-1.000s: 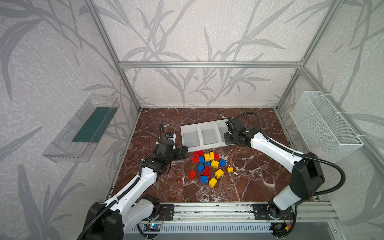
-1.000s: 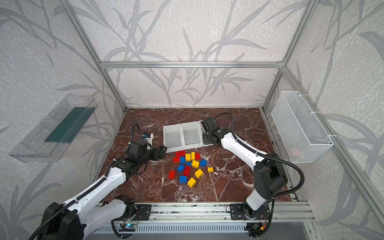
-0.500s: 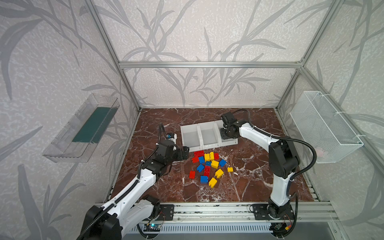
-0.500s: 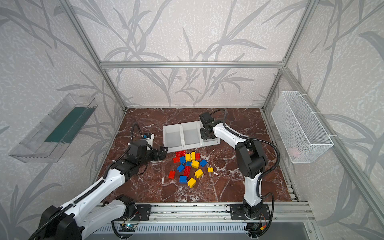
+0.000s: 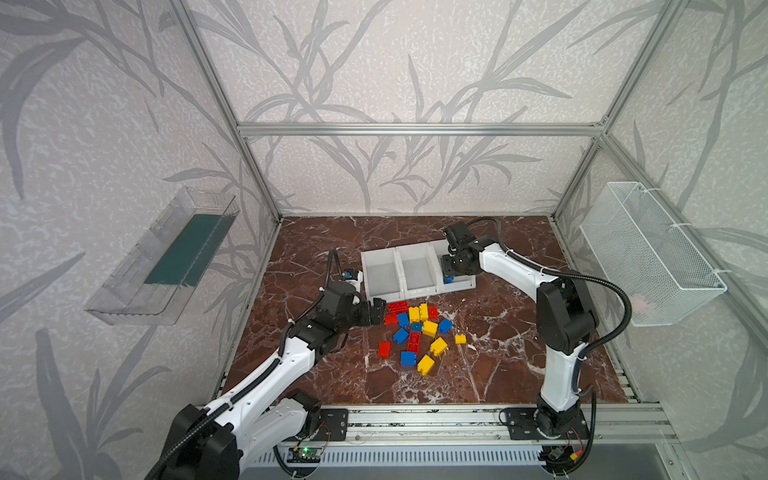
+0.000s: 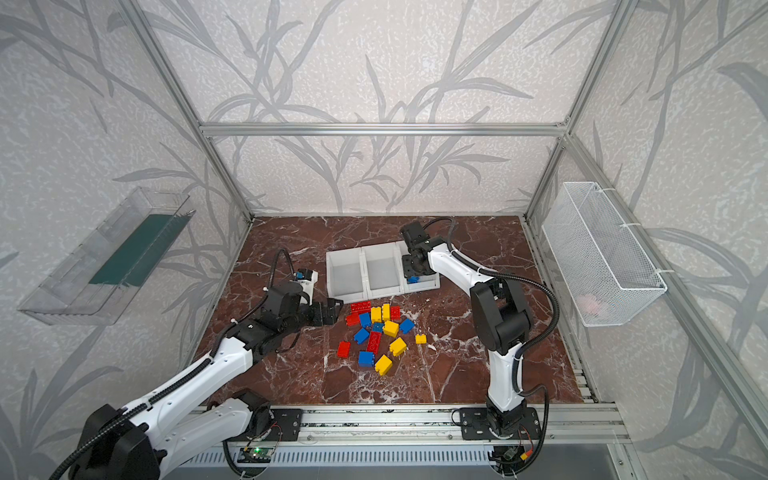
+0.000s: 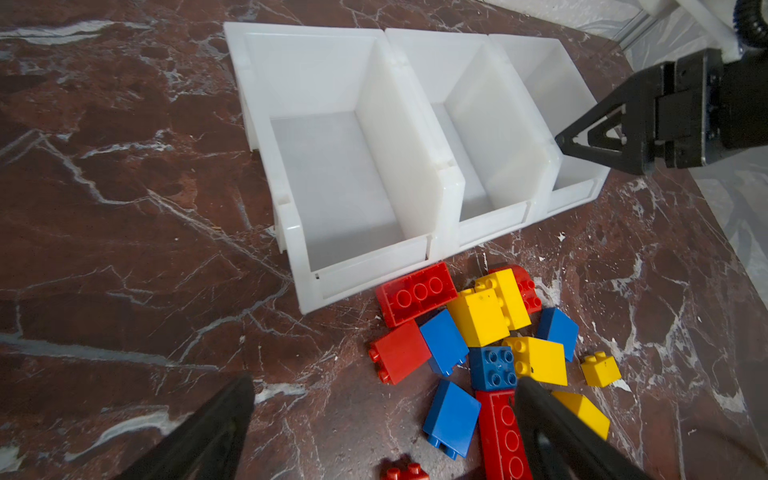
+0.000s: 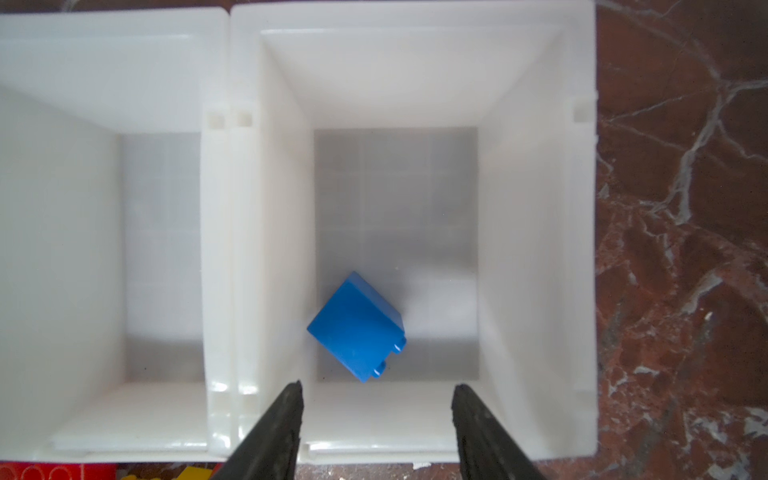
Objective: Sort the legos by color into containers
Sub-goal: 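Carry the blue brick into the bin's end compartment and open the right gripper, then grasp a yellow brick with the left gripper while the right arm draws back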
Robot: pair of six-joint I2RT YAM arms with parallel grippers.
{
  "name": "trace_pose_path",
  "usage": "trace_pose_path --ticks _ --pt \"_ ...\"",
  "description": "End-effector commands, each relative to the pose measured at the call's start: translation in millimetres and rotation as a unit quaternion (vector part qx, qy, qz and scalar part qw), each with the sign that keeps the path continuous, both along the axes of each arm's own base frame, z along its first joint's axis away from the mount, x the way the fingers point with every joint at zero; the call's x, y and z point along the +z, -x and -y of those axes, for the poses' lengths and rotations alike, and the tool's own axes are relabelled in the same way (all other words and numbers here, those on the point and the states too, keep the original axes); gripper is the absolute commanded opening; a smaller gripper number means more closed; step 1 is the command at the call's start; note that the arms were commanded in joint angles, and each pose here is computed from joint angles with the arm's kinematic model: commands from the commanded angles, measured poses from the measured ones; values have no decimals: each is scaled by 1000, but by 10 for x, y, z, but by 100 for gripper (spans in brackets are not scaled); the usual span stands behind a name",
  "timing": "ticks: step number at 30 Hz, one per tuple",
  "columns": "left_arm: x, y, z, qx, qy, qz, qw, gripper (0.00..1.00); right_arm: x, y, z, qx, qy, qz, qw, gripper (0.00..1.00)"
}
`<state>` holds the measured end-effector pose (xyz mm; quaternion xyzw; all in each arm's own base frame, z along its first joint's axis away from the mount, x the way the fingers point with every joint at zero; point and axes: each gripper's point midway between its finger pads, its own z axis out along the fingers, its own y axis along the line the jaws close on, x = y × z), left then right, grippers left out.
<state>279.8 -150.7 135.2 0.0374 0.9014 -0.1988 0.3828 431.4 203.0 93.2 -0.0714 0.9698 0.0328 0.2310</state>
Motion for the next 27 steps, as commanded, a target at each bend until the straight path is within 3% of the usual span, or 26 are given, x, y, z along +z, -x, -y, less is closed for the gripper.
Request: trace_pose_path --ticks 1,7,17,27 --pt "-20 67 136 -40 -15 -7 999 99 376 64 37 0 -18 25 1000 60" --pt "-3 214 519 -138 -66 5 988 96 552 633 314 -17 -45 41 998 60" --pt "-277 584 1273 -294 -109 -34 949 94 462 1814 1107 -109 -57 68 990 60" --pt "-578 798 1696 -347 -162 -92 919 85 321 2252 1316 -136 -66 46 988 60"
